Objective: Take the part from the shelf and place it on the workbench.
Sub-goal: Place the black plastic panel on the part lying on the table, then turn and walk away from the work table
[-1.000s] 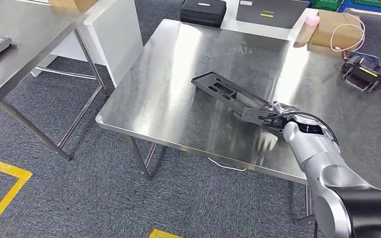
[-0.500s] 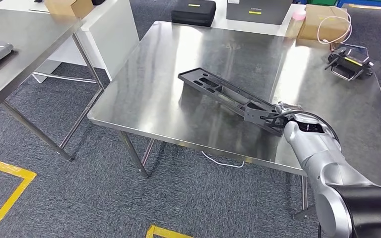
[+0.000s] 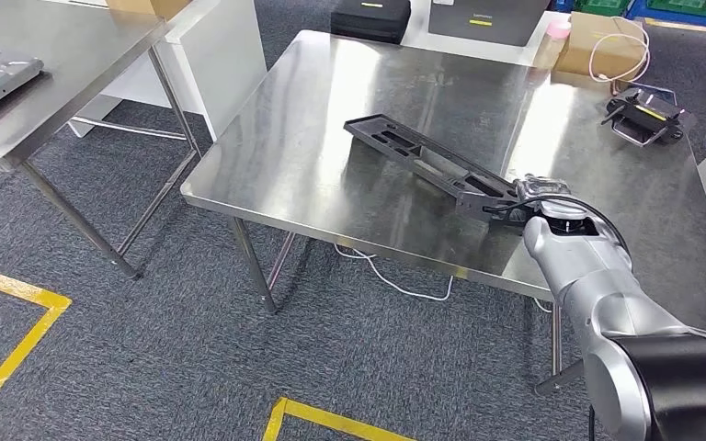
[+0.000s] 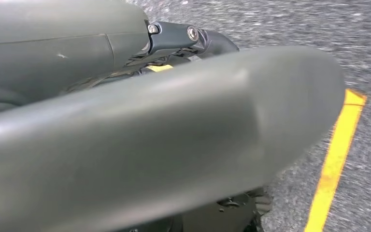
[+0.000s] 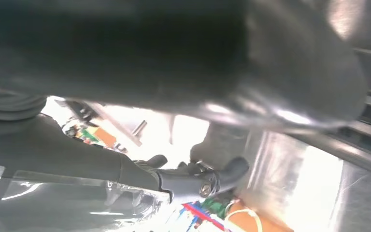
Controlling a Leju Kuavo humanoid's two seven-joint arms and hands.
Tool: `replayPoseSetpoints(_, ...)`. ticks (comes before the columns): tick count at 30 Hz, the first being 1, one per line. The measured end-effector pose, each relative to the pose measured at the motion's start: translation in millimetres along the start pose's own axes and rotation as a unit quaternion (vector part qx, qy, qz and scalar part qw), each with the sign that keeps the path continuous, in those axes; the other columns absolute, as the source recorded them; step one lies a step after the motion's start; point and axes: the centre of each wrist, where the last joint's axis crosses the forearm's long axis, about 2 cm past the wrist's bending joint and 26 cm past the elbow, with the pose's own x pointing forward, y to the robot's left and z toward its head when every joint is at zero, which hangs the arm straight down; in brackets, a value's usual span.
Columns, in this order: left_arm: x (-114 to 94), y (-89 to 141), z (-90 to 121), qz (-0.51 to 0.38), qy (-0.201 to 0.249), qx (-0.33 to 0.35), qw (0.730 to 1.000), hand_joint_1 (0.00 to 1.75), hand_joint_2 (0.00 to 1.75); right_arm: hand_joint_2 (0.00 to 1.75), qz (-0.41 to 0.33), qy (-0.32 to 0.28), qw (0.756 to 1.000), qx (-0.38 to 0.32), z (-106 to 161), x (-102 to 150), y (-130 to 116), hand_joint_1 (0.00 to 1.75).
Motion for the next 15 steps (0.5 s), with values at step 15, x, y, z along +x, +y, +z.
replayPoseSetpoints(15, -4, -4, 3, 0.003, 0.006, -0.004, 1.0, 0.0, 0.0, 0.0, 0.023, 0.005, 0.999, -0.047, 1, 0, -28, 0.0)
